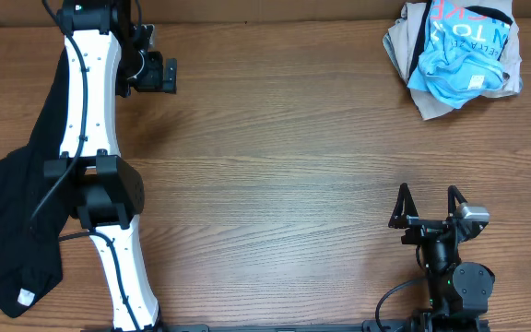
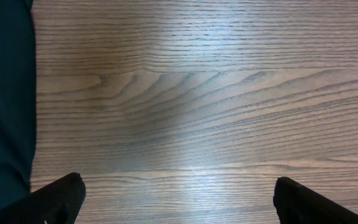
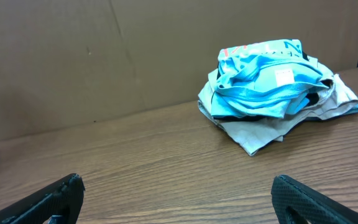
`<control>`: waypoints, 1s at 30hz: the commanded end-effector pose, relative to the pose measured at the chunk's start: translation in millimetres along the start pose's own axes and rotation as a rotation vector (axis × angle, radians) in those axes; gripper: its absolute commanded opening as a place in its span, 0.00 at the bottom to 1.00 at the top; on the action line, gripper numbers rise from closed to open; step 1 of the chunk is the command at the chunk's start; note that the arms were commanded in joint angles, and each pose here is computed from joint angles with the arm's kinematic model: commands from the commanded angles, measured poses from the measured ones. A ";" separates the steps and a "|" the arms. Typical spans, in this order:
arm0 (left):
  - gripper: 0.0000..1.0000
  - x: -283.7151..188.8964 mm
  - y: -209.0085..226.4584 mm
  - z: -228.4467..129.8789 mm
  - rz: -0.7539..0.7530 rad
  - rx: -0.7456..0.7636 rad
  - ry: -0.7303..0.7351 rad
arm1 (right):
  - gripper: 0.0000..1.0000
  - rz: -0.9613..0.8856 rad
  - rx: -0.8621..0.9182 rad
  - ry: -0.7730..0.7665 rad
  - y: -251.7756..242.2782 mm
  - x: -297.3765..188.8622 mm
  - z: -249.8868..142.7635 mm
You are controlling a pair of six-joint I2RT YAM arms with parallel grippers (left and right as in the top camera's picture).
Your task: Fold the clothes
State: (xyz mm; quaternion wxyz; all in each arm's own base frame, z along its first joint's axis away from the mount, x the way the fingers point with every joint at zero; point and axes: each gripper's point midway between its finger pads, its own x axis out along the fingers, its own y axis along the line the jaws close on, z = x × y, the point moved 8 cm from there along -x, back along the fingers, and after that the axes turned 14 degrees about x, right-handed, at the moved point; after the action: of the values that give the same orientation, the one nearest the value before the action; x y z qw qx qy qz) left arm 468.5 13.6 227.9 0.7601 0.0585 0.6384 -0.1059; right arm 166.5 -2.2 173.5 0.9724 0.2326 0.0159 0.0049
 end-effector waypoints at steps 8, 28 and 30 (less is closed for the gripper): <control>1.00 -4.2 -3.9 0.0 -0.006 0.022 -0.010 | 1.00 0.000 0.003 -0.009 -0.5 -0.1 -1.2; 1.00 -305.2 -76.6 -126.2 0.286 0.119 -0.753 | 1.00 0.000 0.003 -0.009 -0.5 -0.1 -1.2; 1.00 -324.9 -81.3 -141.1 0.313 0.137 -0.831 | 1.00 0.000 0.003 -0.009 -0.5 -0.1 -1.2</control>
State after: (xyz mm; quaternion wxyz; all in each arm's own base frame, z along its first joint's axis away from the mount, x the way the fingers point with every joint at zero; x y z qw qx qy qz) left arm 276.1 -10.5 512.4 0.9471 0.1337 0.2842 -0.0654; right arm 166.5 -2.3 173.5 0.9724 0.2326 0.0156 0.0044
